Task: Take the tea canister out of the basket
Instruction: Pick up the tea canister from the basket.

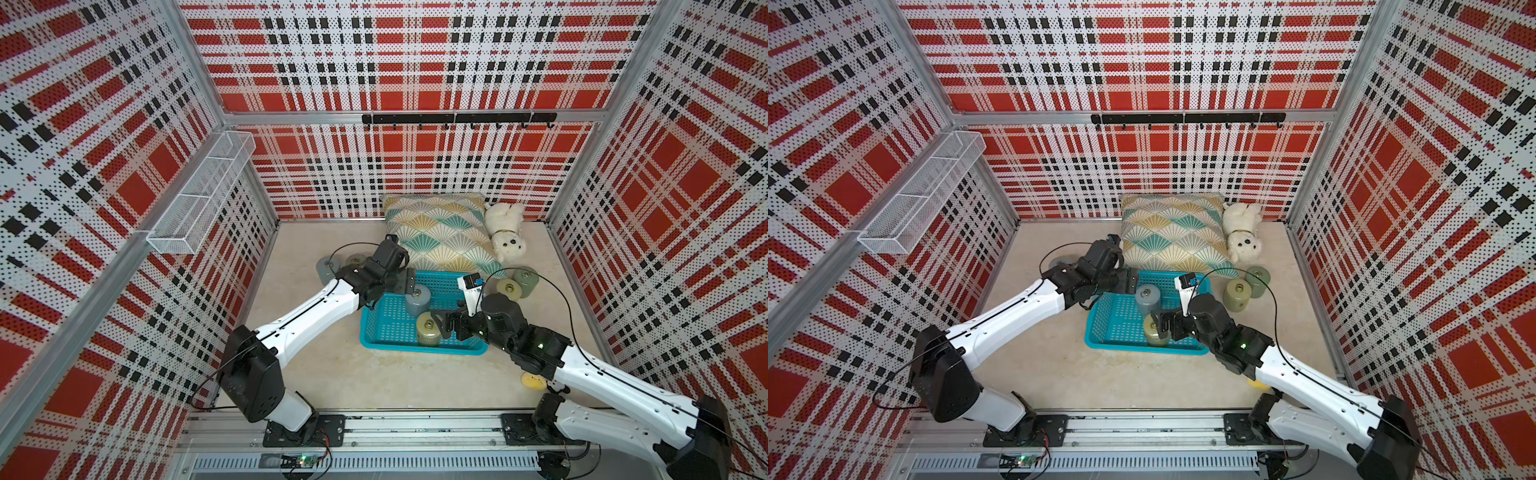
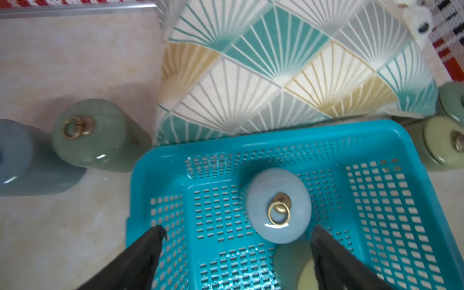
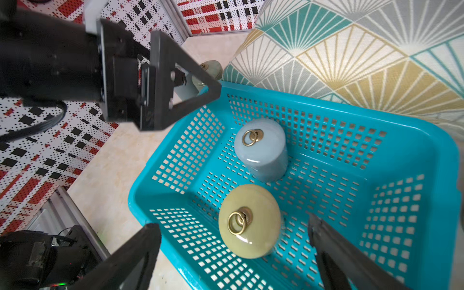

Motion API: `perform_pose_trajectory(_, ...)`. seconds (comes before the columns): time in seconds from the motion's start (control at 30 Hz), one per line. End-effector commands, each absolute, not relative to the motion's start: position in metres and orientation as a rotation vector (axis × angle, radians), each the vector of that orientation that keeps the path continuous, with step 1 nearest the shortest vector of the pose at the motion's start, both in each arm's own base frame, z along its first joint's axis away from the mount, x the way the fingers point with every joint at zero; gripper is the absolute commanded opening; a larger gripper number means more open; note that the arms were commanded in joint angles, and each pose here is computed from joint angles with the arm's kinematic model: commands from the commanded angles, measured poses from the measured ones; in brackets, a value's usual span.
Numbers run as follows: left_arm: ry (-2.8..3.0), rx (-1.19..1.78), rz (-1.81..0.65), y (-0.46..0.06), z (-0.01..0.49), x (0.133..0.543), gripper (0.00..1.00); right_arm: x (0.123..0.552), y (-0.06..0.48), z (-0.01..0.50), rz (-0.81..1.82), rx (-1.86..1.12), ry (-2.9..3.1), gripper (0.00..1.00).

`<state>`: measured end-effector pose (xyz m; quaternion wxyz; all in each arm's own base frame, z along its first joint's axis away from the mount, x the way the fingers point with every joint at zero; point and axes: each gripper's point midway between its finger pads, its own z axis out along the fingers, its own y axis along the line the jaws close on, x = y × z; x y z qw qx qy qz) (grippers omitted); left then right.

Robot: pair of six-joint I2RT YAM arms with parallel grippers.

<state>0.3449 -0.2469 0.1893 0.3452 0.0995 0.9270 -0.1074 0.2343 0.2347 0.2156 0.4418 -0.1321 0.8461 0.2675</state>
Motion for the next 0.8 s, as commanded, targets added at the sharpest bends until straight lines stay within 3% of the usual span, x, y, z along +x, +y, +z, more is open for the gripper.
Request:
perform_pose_trajectory(0.0, 2.414, 0.305, -0.32, -0.265, 0.174, 0.342, 0.95, 0.23, 0.215, 0.214, 0.63, -0.242, 2.111, 1.0)
perform_pose_trajectory(0.77, 2.554, 0.386, -0.275, -0.314, 0.084, 0.352, 0.99, 0.223, 0.202, 0.211, 0.64, -0.204, 2.099, 1.0)
